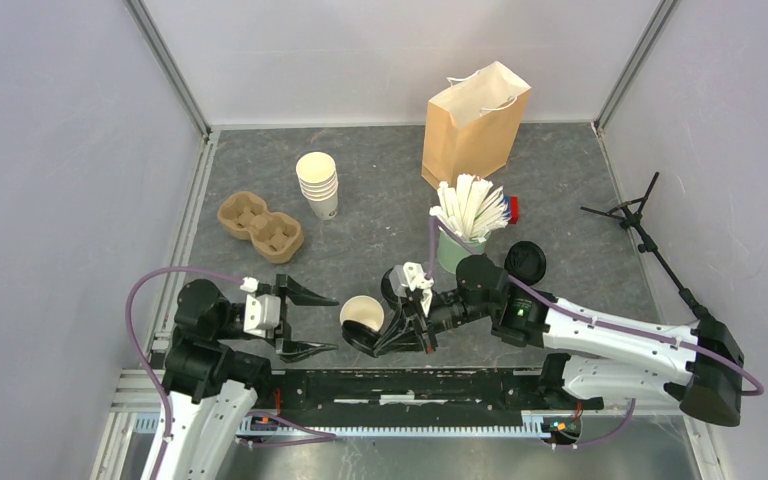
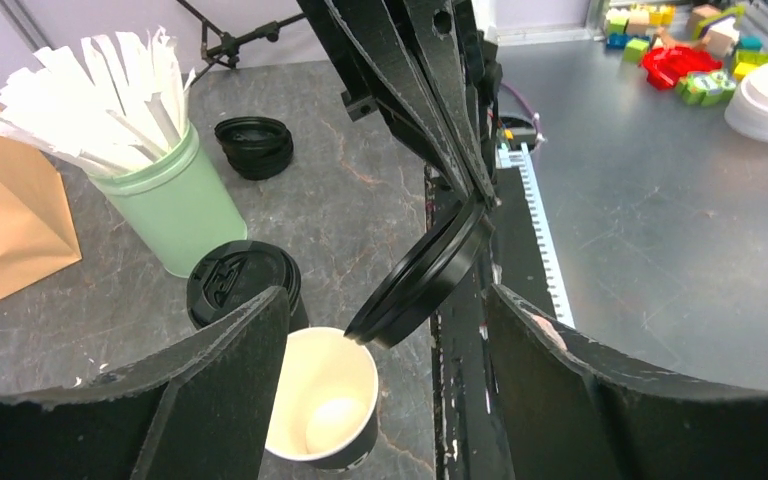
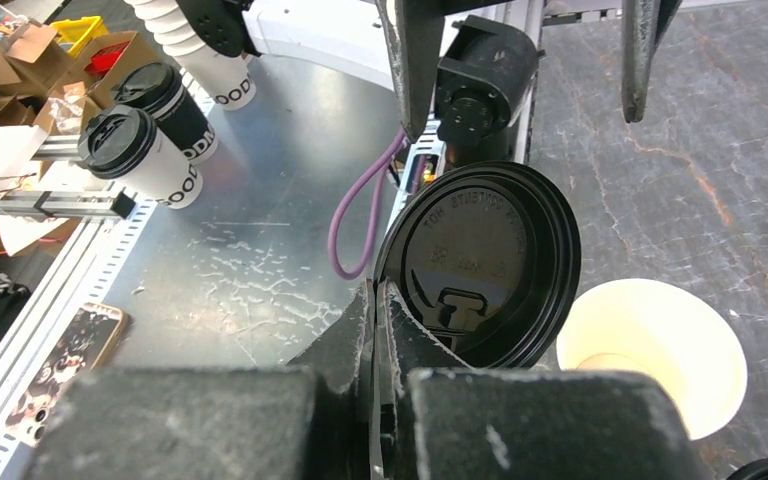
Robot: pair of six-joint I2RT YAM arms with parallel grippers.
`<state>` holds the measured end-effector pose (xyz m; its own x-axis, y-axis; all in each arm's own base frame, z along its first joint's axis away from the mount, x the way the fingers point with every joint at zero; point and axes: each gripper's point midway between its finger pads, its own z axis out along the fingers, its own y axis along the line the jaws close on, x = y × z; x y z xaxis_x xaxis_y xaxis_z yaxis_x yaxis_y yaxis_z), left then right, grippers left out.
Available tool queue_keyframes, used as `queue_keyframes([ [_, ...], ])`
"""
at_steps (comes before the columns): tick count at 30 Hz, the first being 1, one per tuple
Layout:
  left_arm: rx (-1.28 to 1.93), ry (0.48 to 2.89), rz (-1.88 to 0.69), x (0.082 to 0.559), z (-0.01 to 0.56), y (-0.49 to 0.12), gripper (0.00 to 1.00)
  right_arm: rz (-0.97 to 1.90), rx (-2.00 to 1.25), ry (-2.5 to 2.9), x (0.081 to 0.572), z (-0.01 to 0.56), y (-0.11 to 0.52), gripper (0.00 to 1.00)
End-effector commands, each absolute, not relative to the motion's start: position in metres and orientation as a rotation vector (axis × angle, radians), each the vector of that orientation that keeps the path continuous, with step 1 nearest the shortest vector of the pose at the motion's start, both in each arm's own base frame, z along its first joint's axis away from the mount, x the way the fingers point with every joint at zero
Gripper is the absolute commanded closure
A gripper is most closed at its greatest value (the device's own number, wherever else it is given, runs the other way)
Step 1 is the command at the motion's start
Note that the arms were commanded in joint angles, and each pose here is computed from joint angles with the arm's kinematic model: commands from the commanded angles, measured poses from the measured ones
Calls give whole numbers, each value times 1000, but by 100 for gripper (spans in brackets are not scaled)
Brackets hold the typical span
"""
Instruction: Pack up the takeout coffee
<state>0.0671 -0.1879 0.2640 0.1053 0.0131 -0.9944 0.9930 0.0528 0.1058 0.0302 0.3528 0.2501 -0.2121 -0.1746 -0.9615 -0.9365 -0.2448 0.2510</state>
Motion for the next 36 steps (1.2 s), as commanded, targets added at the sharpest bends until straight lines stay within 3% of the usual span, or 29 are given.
queue_keyframes([
  [1,1343,1022,-1052,58,268,-189,21,1563,-1412,1311,26,272,355,100],
  [8,1355,1021,-1048,64,262,-190,11,1568,-1420,1320,28,272,360,100],
  [23,1388,1045,-1035,74,241,-200,24,1580,-1387,1331,39,279,374,100],
  [36,1307,1189,-1075,87,242,-204,67,1572,-1330,1381,59,273,373,99],
])
